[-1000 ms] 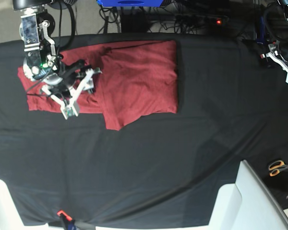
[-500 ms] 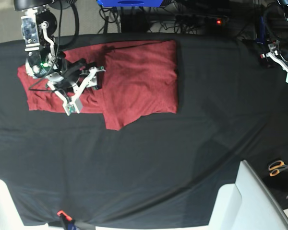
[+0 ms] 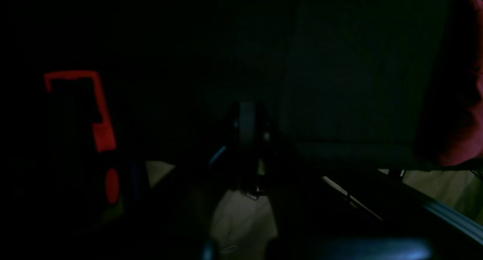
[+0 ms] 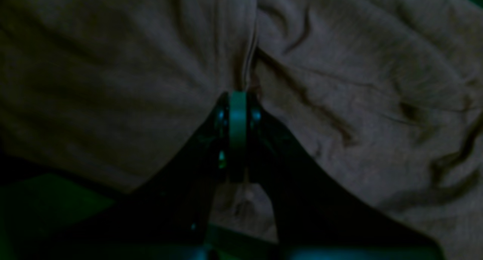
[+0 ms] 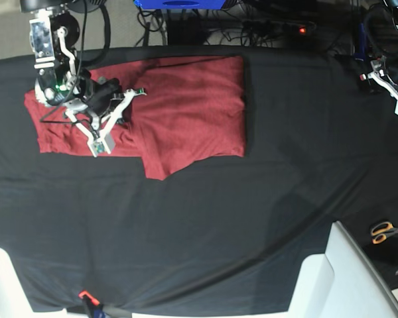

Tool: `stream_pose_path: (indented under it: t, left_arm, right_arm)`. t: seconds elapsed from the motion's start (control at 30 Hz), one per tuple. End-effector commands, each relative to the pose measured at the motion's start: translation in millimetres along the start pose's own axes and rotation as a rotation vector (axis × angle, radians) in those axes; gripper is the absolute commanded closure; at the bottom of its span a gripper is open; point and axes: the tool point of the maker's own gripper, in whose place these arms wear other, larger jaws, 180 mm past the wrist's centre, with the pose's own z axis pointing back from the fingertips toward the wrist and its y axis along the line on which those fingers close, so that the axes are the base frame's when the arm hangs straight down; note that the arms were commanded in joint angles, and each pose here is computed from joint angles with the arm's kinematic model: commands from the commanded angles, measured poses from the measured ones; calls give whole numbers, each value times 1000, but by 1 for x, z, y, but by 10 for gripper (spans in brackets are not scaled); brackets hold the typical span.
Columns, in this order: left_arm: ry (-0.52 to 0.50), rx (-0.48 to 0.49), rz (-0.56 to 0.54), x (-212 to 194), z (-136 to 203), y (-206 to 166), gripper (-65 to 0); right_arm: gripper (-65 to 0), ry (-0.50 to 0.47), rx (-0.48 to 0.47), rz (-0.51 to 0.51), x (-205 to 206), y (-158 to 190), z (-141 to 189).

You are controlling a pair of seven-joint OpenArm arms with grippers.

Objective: Fold the T-shirt properly
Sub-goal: 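Pull the shirt's loose end outward with the right gripper to smooth it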

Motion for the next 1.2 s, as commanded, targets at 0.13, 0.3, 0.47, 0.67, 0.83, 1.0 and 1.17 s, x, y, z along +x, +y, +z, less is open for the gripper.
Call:
stream_pose_path:
  t: [0.13,0.3,0.47,0.67,0.83,1.0,1.17]
  left_arm:
    - [-37,6,-23,15,8,3,0]
    - [-37,6,-23,15,8,3,0]
    - [-37,6,-23,15,8,3,0]
    - [-37,6,-23,15,8,3,0]
    - [-36,6,-23,14,8,4,0]
    - [-36,6,-23,14,8,4,0]
    - [-36,5,-24,15,7,3,0]
  right_arm:
    - [-5,-62,13,19,14,8,17]
    - [-5,-33,17,24,0,15,26]
    - [-5,-20,21,22,-12,20,34]
    - [-5,-8,21,17,-19,20,35]
    - [-5,-5,12,11,-24,18,39]
    - [-5,-19,-38,-17,-21,-2,46]
    - [-5,-10,-57,-35,-26,-10,47]
